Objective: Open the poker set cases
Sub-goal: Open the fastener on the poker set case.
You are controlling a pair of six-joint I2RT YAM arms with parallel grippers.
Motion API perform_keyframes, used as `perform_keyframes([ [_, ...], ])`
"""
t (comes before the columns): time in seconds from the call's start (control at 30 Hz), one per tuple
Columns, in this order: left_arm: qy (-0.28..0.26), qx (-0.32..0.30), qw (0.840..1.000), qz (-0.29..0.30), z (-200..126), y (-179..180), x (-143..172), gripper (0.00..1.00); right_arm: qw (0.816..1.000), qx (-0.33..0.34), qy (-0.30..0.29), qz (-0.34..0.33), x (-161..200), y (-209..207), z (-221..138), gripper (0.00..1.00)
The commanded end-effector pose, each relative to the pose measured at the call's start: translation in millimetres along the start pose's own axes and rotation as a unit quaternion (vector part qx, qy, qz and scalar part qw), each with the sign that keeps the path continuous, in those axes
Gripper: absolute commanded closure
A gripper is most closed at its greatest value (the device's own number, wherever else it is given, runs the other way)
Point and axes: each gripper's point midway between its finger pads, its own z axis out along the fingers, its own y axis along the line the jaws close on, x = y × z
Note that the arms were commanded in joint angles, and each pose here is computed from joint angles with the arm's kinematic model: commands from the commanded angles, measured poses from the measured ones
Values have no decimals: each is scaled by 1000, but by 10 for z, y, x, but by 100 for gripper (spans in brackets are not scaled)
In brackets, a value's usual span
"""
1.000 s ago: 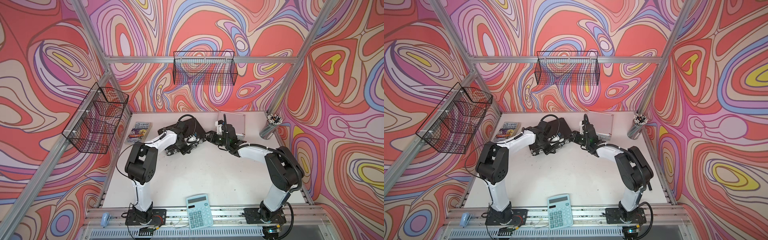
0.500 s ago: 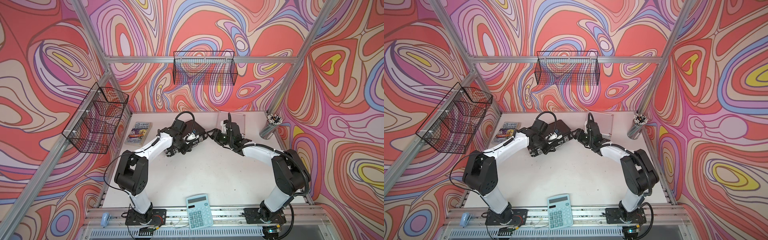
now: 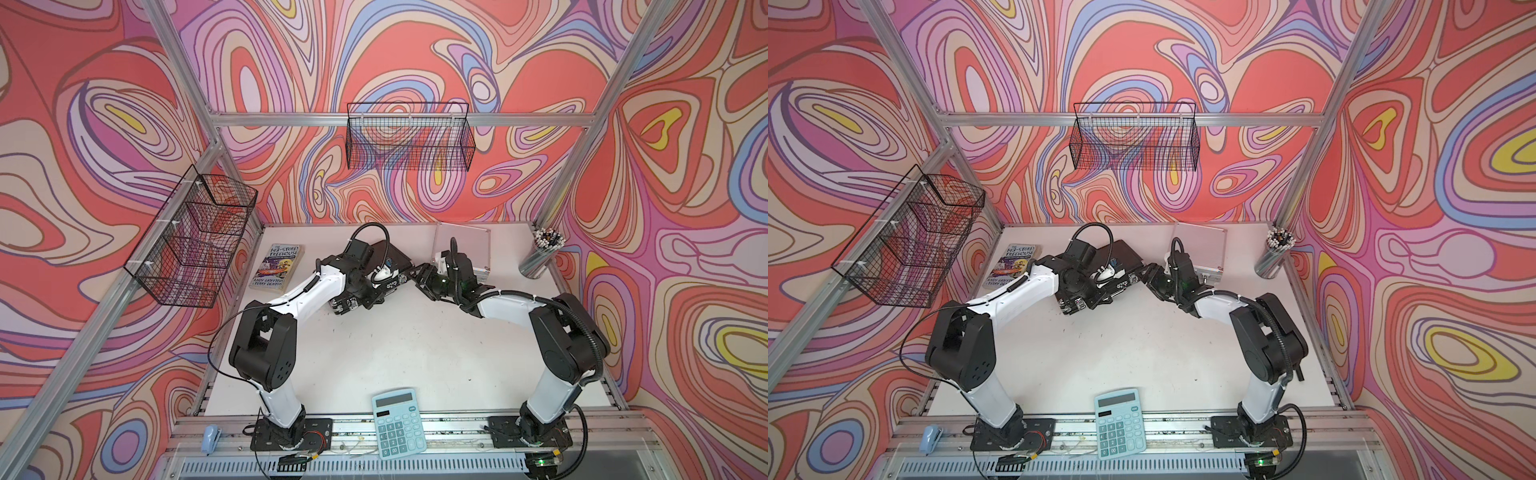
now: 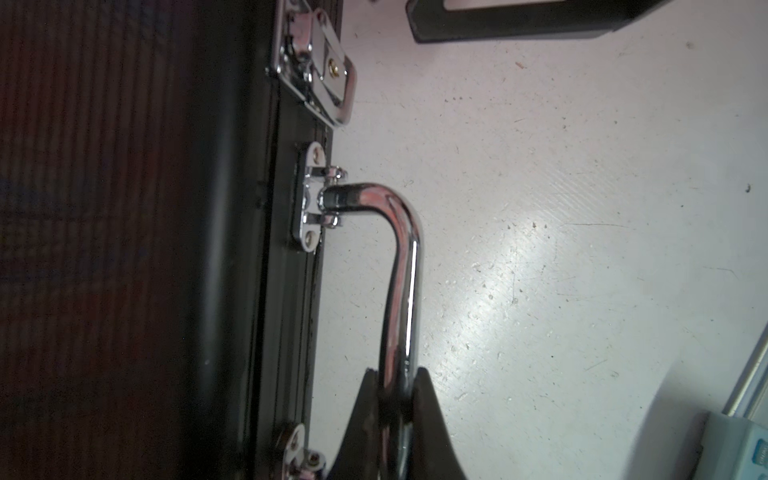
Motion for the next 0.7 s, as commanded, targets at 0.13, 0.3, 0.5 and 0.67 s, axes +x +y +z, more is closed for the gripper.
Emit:
perform_keyframes([
  [0.13,-58,27,998,27,-140,-195,-327,100,1000,-14,2,12,104,38,215,25],
  [0.3,-58,31,997,28,-139,-213,-332,100,999,-27,-8,21,69,72,265,26],
  [0.5,-56,32,997,32,-133,-237,-322,100,999,-35,-22,17,-13,147,283,31],
  [0.67,-52,33,998,34,-109,-244,-315,100,998,-44,-29,19,-45,178,317,41],
])
